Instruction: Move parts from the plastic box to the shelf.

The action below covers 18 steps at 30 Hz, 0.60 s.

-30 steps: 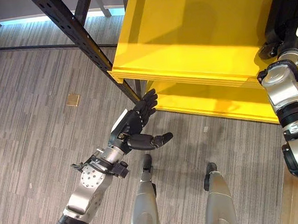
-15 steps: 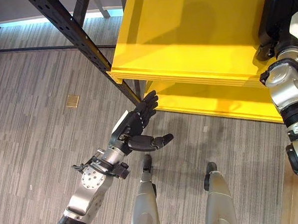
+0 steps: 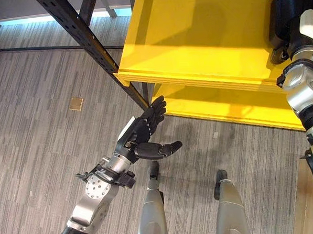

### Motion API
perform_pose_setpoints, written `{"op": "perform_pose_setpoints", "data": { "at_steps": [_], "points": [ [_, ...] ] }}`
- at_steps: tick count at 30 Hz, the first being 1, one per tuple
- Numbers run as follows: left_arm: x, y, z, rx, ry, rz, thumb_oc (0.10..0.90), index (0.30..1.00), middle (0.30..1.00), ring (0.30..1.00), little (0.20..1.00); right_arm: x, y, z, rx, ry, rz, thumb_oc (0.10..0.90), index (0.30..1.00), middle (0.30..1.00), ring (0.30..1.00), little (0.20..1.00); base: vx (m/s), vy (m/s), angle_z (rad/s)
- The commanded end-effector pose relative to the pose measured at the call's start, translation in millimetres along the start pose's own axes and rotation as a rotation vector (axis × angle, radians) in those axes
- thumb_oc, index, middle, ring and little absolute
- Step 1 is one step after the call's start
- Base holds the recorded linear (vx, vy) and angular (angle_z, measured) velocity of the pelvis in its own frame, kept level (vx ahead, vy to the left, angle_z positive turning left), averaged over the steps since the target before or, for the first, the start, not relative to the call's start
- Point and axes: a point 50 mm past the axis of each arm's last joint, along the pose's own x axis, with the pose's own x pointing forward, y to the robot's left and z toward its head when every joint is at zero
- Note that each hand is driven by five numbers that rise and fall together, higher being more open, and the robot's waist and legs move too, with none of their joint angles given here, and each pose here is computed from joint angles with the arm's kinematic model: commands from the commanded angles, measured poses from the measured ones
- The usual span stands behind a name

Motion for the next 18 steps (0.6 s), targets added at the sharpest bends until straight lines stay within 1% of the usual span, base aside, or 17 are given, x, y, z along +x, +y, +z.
{"op": "perform_pose_setpoints", "data": {
  "at_steps": [1,11,18],
  "points": [
    [8,-11,32,0.039,-0.210,-0.086,0.900,1.000,1.000,1.000,1.000,19,-56,25,-0.035,-0.104,-0.180,0.400,0.300,0.300,0.300,0.300,0.00,0.000,0.00],
    [7,-11,31,0.026,-0.201,-0.068,0.900,1.000,1.000,1.000,1.000,17,-68,45,0.011,-0.179,-0.214,0.400,0.300,0.300,0.300,0.300,0.01,0.010,0.00],
    [6,-10,32,0.022,-0.202,-0.057,0.900,1.000,1.000,1.000,1.000,15,-72,60,0.142,-0.184,-0.220,0.400,0.300,0.300,0.300,0.300,0.02,0.034,0.00]
  ]
}}
